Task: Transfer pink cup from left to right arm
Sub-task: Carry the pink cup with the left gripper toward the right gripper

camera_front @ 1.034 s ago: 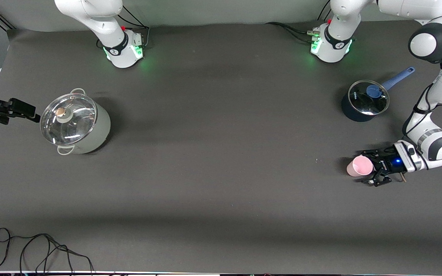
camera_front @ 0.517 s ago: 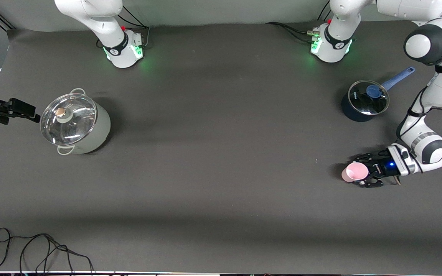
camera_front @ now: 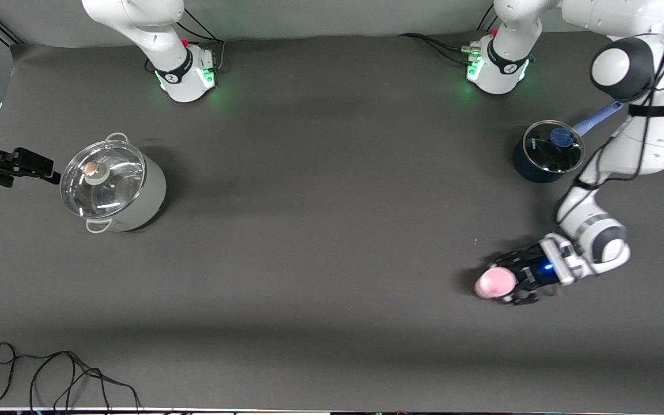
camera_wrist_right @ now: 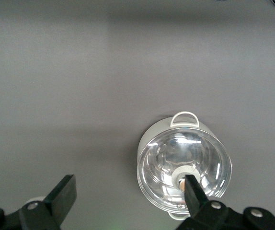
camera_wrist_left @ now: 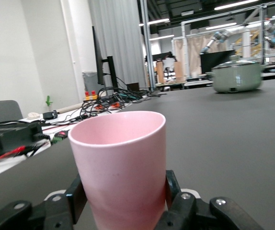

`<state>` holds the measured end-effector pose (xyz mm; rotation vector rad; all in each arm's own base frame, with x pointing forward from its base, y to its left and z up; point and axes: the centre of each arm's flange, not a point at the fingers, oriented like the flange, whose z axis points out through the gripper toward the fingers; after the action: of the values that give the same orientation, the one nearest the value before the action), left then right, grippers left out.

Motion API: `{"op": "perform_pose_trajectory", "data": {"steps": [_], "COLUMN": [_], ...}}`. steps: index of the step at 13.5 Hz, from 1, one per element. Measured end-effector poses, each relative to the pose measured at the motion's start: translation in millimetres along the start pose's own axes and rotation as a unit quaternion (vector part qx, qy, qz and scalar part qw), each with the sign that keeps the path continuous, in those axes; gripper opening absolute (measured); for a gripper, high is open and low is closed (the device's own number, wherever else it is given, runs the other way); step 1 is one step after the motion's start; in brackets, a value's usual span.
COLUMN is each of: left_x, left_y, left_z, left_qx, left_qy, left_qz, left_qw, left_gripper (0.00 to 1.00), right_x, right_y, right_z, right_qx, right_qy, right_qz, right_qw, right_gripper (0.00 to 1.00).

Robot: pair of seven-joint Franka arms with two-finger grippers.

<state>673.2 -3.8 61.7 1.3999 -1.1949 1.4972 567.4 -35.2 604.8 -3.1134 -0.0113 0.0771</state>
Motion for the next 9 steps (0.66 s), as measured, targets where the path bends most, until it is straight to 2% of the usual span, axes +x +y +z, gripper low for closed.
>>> {"op": "perform_pose_trajectory", "data": {"steps": [3, 6, 8, 9], "left_x": [26.9, 69.9, 96.7, 111.1], "left_y": [8.0, 11.1, 15.0, 18.6], "left_z": [99.7, 170.0, 207.3, 228.9], "left_qx": [0.028, 0.057, 0.068, 0.073], "left_qy": [-0.011, -0.020, -0.010, -0.003], "left_qz": [-0.011, -0.014, -0.019, -0.023], "left_qw": [0.999, 0.998, 0.997, 0.997], "left_gripper": [0.68, 0.68, 0.68, 0.68], "right_x": [-0.7, -5.1, -14.3, -19.2], "right_y": [-0.1, -0.7, -1.8, -3.3], "right_z": [-3.1, -16.4, -29.3, -35.6], "right_qx": [0.000, 0.000, 0.002, 0.003], "right_qy": [0.003, 0.015, 0.017, 0.019], "right_qz": [0.014, 0.085, 0.158, 0.201], "right_qw": [1.000, 0.996, 0.987, 0.979], "right_gripper": [1.00, 1.00, 1.00, 1.00]}}
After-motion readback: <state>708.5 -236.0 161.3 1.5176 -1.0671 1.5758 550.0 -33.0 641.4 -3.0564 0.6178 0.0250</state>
